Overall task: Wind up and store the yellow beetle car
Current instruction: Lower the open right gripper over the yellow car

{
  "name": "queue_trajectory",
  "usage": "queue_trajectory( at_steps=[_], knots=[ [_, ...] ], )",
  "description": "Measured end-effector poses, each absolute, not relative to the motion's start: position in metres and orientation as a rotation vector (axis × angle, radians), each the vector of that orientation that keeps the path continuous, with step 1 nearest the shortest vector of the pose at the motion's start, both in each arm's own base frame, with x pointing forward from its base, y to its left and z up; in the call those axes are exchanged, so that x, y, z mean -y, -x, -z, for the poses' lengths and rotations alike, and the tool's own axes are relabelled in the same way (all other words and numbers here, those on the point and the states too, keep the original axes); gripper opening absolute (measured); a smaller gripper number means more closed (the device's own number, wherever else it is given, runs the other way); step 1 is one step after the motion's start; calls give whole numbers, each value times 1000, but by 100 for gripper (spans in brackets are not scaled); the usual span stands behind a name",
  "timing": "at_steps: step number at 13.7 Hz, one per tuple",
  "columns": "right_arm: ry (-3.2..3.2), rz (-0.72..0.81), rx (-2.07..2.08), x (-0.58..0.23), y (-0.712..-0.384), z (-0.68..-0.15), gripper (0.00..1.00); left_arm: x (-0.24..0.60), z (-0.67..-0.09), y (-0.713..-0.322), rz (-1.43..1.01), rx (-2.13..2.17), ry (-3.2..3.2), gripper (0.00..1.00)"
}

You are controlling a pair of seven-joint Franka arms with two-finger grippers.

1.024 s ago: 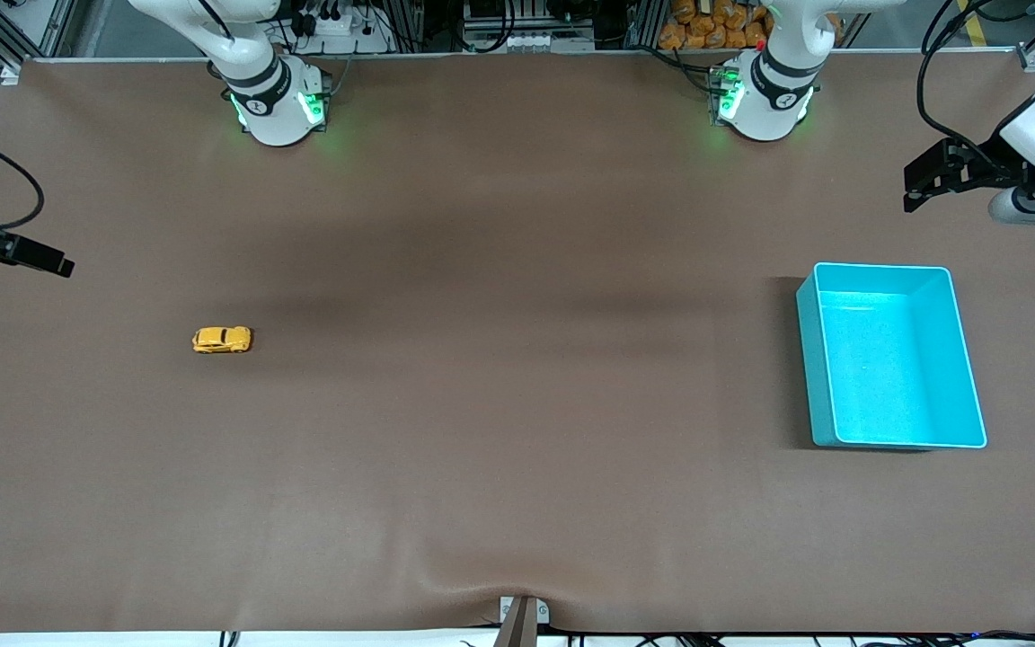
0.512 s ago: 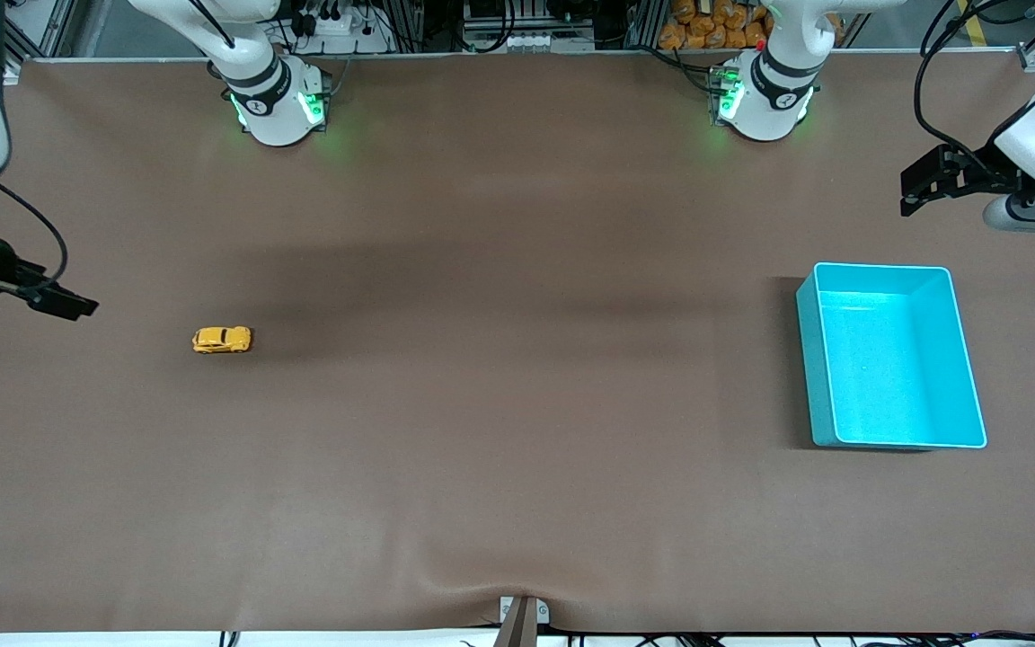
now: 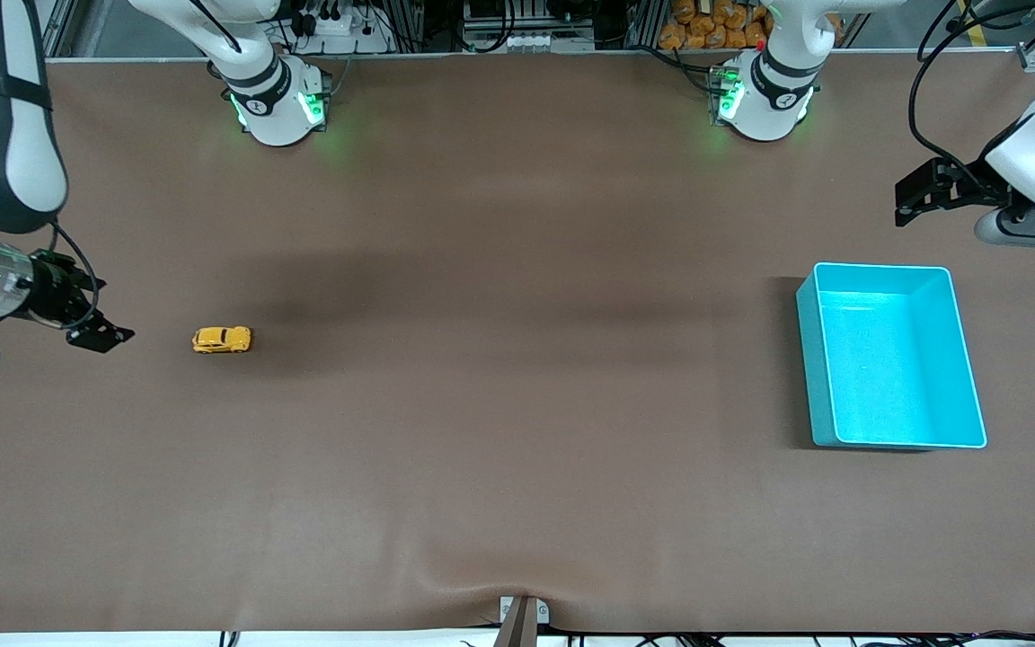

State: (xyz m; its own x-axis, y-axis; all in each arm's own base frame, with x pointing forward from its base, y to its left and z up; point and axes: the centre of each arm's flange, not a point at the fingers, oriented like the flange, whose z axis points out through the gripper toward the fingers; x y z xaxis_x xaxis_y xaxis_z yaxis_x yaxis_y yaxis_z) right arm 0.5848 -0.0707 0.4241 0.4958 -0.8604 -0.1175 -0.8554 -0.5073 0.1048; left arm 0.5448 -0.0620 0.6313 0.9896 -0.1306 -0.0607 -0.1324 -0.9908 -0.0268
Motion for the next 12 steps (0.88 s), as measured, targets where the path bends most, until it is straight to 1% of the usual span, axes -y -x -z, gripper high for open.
queue_trajectory(
  at_steps=[4,7,12],
  knots=[
    [-2532,200,1785,65,-579,-389,100,72,-626,-548,-96,-234,3103,100],
    [-2428,138,1949,58,-574,-362,100,82,-622,-550,-92,-262,3104,100],
    [-2235,131,2152,58,-573,-324,100,83,-620,-552,-82,-264,3105,100]
  ],
)
